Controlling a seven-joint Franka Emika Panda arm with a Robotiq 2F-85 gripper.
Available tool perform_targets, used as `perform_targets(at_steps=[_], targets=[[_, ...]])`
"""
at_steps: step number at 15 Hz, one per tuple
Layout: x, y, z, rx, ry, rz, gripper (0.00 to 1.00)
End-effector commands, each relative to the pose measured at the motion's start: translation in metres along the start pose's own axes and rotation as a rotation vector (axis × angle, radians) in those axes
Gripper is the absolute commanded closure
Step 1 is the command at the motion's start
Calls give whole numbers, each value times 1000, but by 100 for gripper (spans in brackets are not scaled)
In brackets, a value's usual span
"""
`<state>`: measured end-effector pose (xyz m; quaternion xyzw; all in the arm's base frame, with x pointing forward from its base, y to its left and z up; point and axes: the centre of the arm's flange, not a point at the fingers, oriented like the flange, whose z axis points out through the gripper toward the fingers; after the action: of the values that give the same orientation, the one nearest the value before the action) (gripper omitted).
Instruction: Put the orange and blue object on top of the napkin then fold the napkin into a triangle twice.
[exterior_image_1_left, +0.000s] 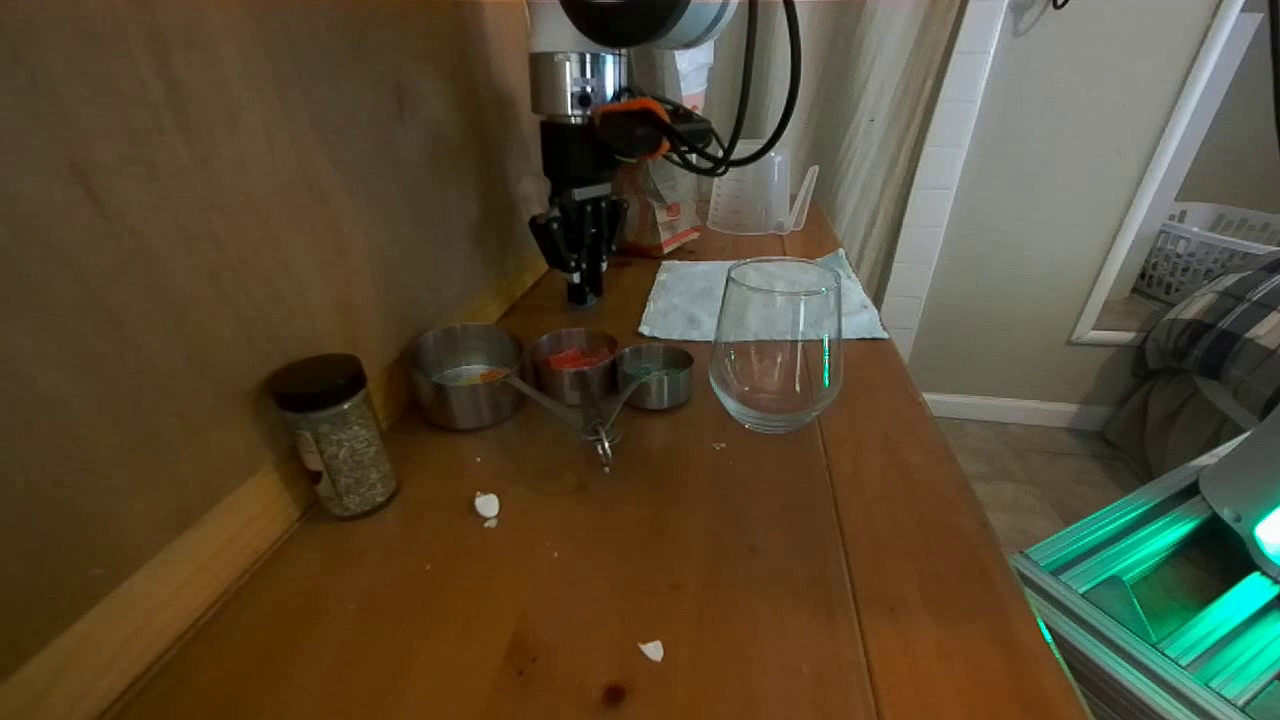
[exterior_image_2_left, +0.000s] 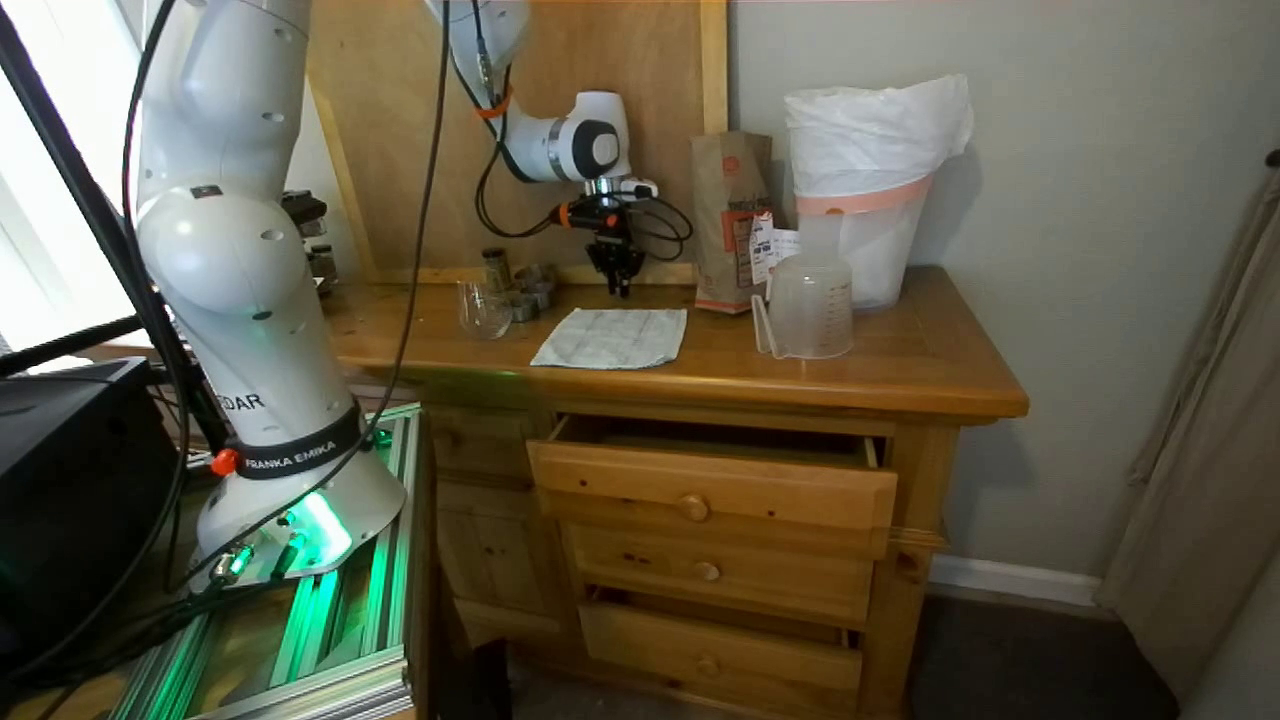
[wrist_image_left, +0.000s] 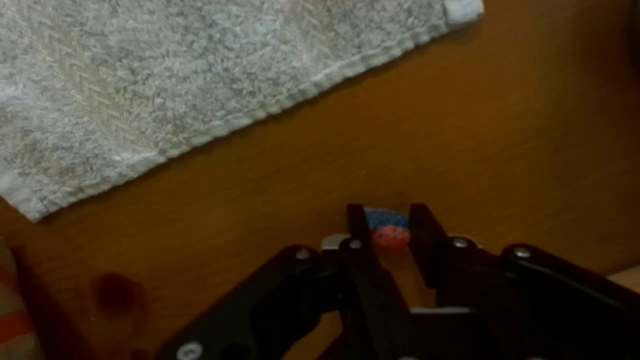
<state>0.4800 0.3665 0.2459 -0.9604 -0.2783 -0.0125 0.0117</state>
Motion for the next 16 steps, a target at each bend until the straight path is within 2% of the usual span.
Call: perform_targets(at_steps=[1, 10, 16], targets=[[5, 1, -1, -29, 20, 13, 72], [2, 12, -9, -34, 34, 36, 77], [1, 17, -20, -41, 55, 54, 83]])
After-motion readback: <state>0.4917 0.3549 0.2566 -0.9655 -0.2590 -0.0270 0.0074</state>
